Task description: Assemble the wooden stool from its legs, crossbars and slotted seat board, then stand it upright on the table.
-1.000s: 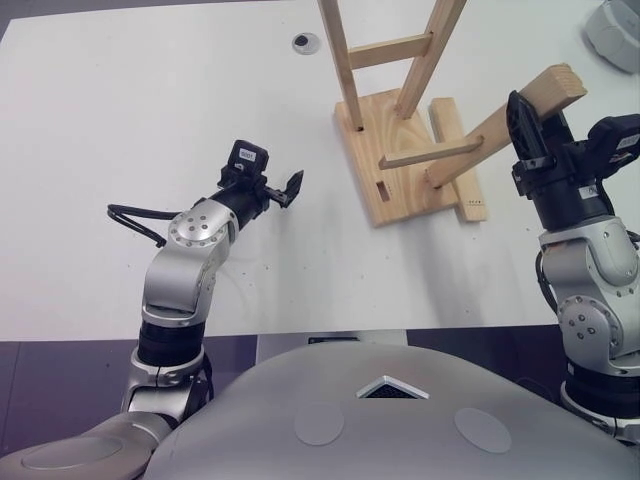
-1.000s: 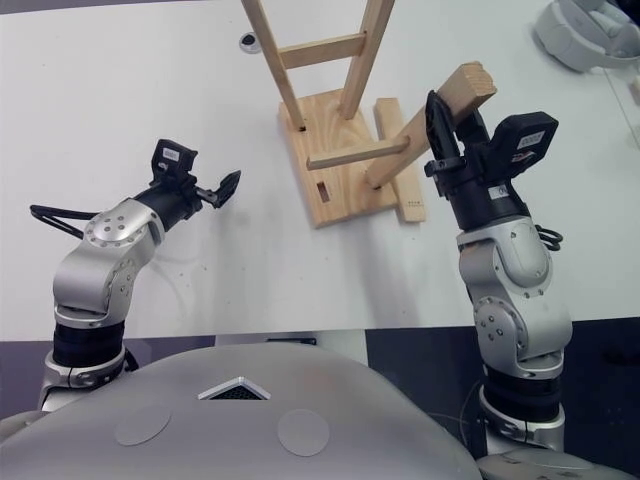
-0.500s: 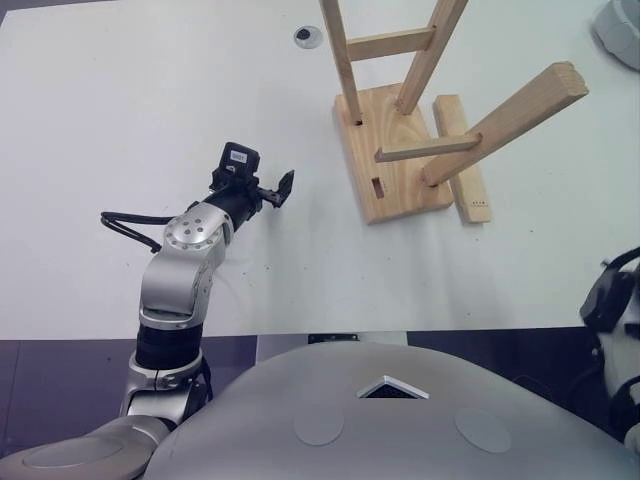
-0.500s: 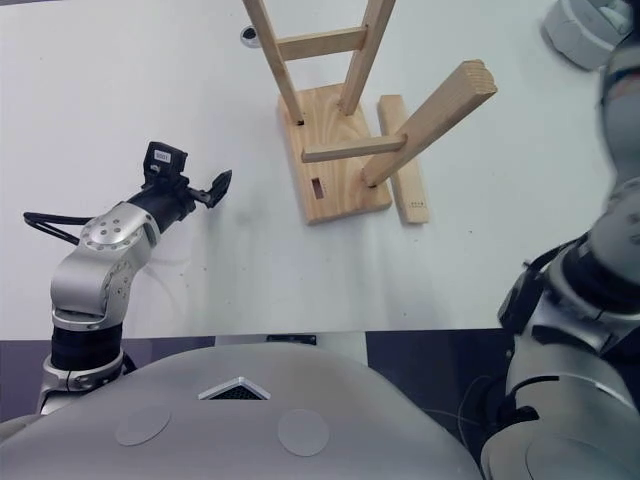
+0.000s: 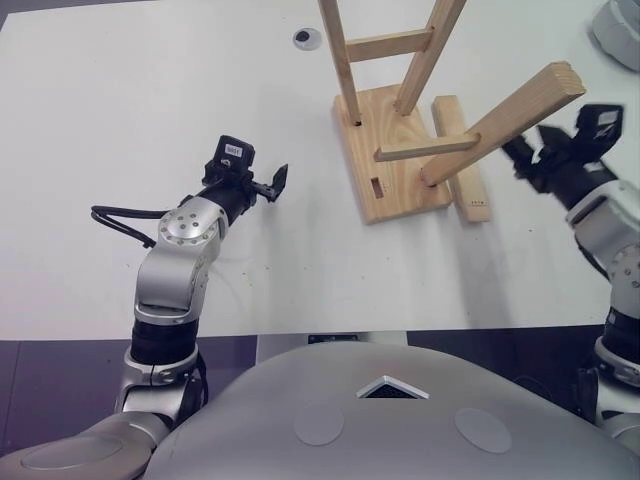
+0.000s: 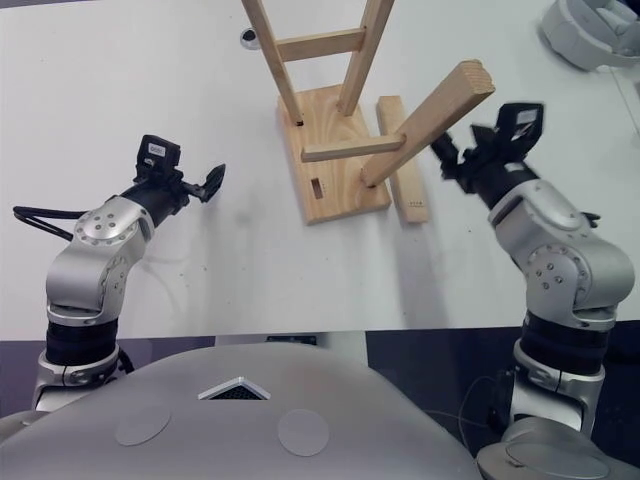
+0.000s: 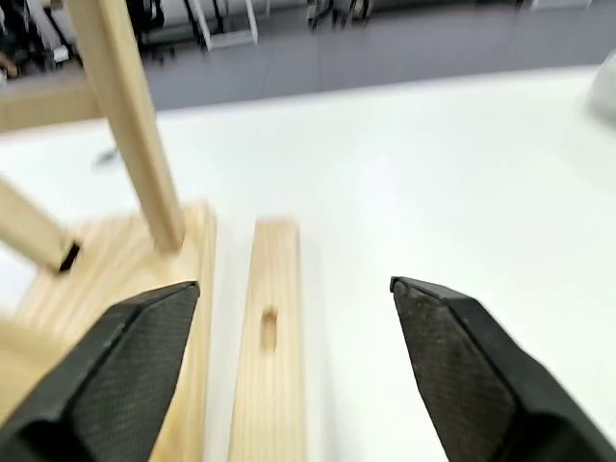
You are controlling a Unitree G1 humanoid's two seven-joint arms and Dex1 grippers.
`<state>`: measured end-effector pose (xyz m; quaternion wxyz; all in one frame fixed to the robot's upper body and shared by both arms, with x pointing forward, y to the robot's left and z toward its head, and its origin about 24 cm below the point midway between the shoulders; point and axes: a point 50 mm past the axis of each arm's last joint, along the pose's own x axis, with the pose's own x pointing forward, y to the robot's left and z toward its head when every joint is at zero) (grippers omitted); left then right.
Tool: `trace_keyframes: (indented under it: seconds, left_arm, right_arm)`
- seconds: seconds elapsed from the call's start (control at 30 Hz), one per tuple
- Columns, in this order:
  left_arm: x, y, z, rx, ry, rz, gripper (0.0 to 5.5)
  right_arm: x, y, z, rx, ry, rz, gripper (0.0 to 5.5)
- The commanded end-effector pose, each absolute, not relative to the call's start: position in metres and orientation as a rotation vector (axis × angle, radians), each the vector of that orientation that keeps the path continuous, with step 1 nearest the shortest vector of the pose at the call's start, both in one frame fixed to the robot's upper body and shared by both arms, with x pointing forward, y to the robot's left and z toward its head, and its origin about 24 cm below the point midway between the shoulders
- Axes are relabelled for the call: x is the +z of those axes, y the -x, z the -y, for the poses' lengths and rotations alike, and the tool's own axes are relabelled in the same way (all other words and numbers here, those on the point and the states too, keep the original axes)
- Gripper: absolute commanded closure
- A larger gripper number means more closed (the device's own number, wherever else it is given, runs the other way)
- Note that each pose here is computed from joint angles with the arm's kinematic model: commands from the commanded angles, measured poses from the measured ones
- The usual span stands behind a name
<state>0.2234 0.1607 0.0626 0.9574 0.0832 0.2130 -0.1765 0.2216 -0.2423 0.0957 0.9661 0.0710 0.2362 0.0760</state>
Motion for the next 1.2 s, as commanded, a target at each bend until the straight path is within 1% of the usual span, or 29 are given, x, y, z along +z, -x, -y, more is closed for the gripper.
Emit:
trace_keyframes:
  seconds: [0.03, 0.13, 0.23, 0.33, 0.37, 0.53, 0.6, 0.67, 0.73, 0.83, 0.9, 0.97, 1.03, 1.07, 1.13, 1.2]
  left_arm:
    - [0.066, -0.228, -0.162, -0.369, -0.192, -0.427, 0.98]
    - [0.067, -0.229, -0.161, -0.376, -0.198, -0.429, 0.98]
    - [0.067, -0.230, -0.160, -0.383, -0.202, -0.427, 0.98]
    - [0.068, -0.232, -0.160, -0.389, -0.207, -0.425, 0.98]
    - [0.069, -0.232, -0.160, -0.391, -0.208, -0.425, 0.98]
    - [0.068, -0.233, -0.159, -0.394, -0.216, -0.424, 0.98]
    - [0.068, -0.233, -0.159, -0.393, -0.217, -0.424, 0.98]
    - [0.070, -0.233, -0.160, -0.385, -0.214, -0.413, 0.98]
    - [0.076, -0.234, -0.161, -0.383, -0.186, -0.383, 0.98]
    - [0.112, -0.238, -0.164, -0.391, -0.058, -0.216, 0.98]
    - [0.151, -0.245, -0.168, -0.409, -0.009, -0.054, 0.98]
    - [0.190, -0.251, -0.161, -0.466, 0.040, 0.092, 0.98]
    - [0.231, -0.260, -0.141, -0.586, 0.169, 0.235, 0.98]
    - [0.251, -0.264, -0.128, -0.669, 0.253, 0.290, 0.98]
    - [0.279, -0.275, -0.111, -0.797, 0.390, 0.329, 0.98]
    - [0.306, -0.293, -0.102, -0.869, 0.536, 0.331, 0.98]
  right_arm:
    - [0.078, -0.213, 0.233, 0.191, -0.109, -0.589, 1.78]
    - [0.061, -0.211, 0.225, 0.212, -0.070, -0.651, 1.78]
    - [0.048, -0.210, 0.228, 0.162, 0.008, -0.691, 1.78]
    - [0.039, -0.207, 0.229, 0.122, 0.036, -0.710, 2.26]
    - [0.037, -0.205, 0.228, 0.121, 0.032, -0.713, 2.53]
    - [0.022, -0.197, 0.229, 0.135, 0.004, -0.770, 3.39]
    - [0.020, -0.198, 0.232, 0.126, 0.005, -0.762, 3.43]
    - [0.029, -0.208, 0.238, 0.083, 0.025, -0.652, 3.43]
    - [0.047, -0.221, 0.240, 0.041, 0.003, -0.492, 3.43]
    - [0.082, -0.240, 0.249, -0.011, 0.009, -0.263, 3.43]
    - [0.101, -0.249, 0.267, -0.070, 0.093, -0.159, 3.43]
    - [0.129, -0.262, 0.285, -0.116, 0.177, -0.043, 3.43]
    - [0.181, -0.279, 0.292, -0.112, 0.248, 0.135, 3.43]
    - [0.209, -0.287, 0.290, -0.082, 0.277, 0.223, 3.43]
    - [0.252, -0.296, 0.281, -0.001, 0.297, 0.358, 3.43]
    - [0.295, -0.299, 0.248, 0.208, 0.306, 0.513, 3.43]
